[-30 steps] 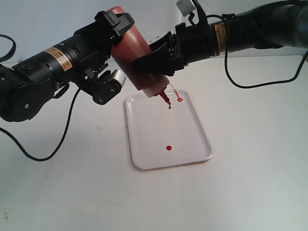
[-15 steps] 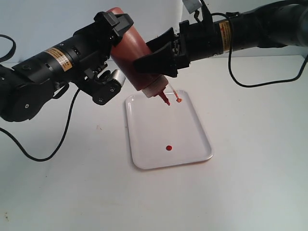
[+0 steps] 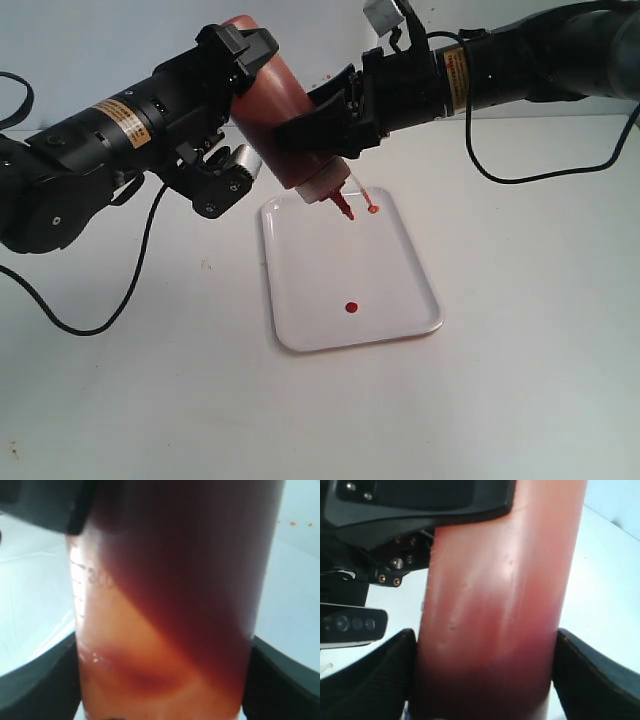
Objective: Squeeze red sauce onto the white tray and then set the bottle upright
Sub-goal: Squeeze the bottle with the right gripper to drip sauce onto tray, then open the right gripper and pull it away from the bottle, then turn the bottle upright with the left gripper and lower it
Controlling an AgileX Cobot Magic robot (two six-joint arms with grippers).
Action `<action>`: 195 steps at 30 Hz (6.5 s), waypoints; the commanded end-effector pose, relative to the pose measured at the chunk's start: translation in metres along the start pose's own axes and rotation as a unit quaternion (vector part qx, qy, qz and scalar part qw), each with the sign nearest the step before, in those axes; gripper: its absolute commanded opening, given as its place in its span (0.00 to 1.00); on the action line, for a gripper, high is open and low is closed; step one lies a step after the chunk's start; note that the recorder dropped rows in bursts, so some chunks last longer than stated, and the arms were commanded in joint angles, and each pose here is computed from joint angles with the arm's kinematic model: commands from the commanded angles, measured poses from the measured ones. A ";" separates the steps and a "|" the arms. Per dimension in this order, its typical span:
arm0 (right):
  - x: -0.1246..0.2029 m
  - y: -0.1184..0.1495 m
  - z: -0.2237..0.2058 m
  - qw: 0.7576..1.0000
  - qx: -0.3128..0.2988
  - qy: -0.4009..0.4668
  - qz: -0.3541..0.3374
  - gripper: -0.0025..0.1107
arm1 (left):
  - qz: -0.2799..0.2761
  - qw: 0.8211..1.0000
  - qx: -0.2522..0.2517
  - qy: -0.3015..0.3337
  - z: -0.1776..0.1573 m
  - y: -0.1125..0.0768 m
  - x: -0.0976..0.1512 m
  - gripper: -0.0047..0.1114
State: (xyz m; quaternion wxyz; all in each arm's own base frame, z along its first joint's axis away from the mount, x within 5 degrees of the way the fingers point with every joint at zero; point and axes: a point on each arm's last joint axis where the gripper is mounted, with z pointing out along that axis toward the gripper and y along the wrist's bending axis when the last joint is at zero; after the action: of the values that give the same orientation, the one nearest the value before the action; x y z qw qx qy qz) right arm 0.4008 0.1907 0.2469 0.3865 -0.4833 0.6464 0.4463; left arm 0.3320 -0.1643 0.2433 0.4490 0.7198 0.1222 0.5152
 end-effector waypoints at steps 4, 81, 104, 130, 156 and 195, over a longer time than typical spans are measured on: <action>-0.003 0.002 0.000 1.000 -0.004 -0.001 -0.019 0.03 | -0.018 0.998 -0.042 0.037 -0.001 0.015 0.011 0.04; -0.001 -0.007 -0.009 0.999 0.022 -0.004 -0.025 0.41 | -0.018 0.998 -0.042 0.037 -0.001 0.015 0.011 0.04; -0.004 -0.044 -0.099 0.984 0.100 -0.145 0.034 0.95 | -0.143 0.986 0.004 0.084 -0.007 -0.002 0.014 0.04; 0.003 -0.057 -0.140 0.972 0.148 -0.174 0.047 0.95 | -0.644 0.758 -0.029 0.097 -0.029 -0.032 0.004 0.04; -0.003 -0.017 -0.040 0.998 0.023 -0.056 -0.020 0.95 | -0.904 0.411 -0.018 -0.113 -0.008 -0.099 -0.006 0.04; 0.030 -0.026 0.005 0.998 0.038 0.020 -0.049 0.02 | -0.914 0.400 -0.021 -0.061 0.040 -0.172 -0.017 0.04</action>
State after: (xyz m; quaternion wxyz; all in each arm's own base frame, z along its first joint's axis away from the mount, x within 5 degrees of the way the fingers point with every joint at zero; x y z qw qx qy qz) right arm 0.4162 0.1881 0.2110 0.4064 -0.5053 0.6447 0.4048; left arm 0.3965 -0.0965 0.0906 0.6402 0.1869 0.7071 -0.2348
